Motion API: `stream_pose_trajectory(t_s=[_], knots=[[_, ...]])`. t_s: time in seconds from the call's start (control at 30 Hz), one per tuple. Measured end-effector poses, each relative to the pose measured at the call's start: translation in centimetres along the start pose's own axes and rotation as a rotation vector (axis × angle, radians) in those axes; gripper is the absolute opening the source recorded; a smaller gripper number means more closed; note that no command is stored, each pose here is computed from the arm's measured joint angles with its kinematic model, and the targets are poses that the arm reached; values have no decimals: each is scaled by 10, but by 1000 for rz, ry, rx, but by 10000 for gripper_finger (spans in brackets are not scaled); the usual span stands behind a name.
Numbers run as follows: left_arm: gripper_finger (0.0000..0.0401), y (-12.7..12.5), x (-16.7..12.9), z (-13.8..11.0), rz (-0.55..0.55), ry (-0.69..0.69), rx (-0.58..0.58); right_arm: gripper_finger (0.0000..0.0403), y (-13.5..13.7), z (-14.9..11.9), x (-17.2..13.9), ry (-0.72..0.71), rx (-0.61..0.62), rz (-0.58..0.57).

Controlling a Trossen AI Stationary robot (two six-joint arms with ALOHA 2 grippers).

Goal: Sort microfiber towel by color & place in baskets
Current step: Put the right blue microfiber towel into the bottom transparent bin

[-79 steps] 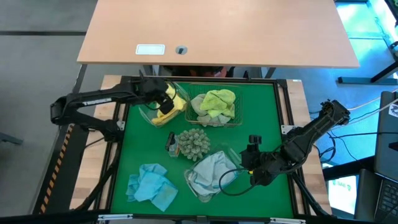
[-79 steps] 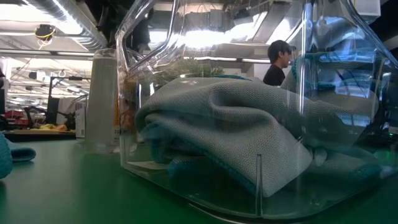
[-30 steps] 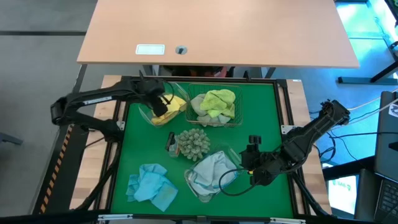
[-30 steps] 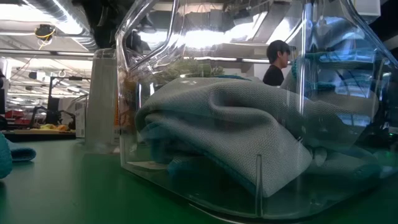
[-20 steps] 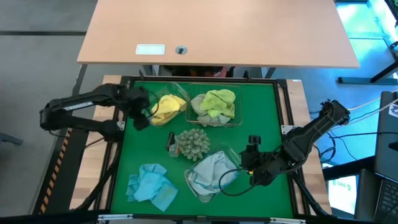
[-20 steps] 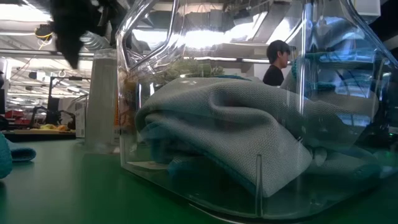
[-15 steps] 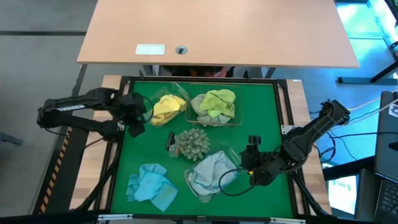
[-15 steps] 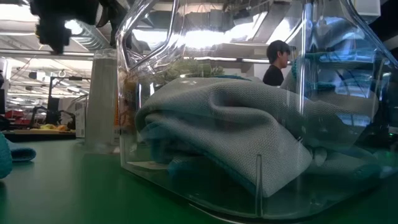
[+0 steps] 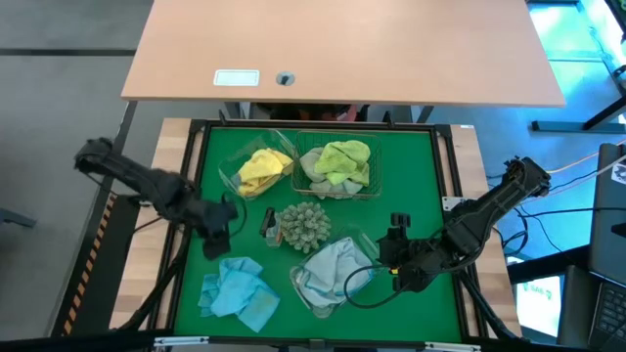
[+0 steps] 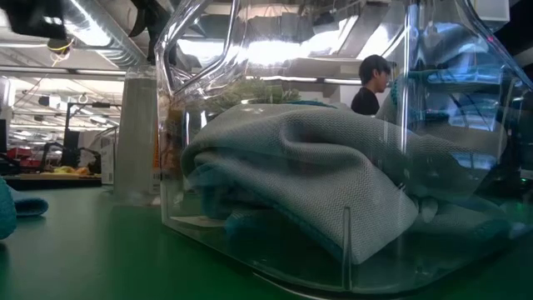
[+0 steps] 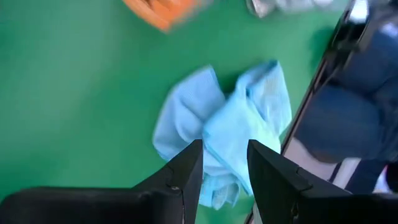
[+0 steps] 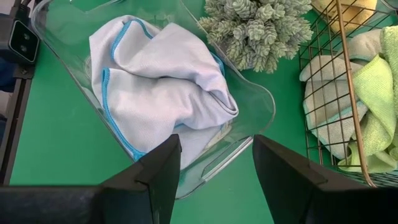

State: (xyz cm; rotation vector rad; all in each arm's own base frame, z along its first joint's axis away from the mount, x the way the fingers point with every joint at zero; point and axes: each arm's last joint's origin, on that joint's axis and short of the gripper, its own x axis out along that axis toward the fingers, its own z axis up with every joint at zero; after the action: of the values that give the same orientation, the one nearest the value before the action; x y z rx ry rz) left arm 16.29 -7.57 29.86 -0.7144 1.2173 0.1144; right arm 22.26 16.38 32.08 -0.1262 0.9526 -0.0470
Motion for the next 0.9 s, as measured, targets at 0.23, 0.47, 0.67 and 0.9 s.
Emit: stream_pose_trajectory(t_s=[0.23,0.47,0.67,0.9], knots=[[119,-38,42,-27,39,100,40,198,0,0,0,0,0,0],[119,-66,80,-38,-8,117,71,198,0,0,0,0,0,0],[119,-70,105,-38,45,140,73,198,0,0,0,1,-1,0],[119,-69,121,-39,98,160,79,198,0,0,0,1,-1,0]])
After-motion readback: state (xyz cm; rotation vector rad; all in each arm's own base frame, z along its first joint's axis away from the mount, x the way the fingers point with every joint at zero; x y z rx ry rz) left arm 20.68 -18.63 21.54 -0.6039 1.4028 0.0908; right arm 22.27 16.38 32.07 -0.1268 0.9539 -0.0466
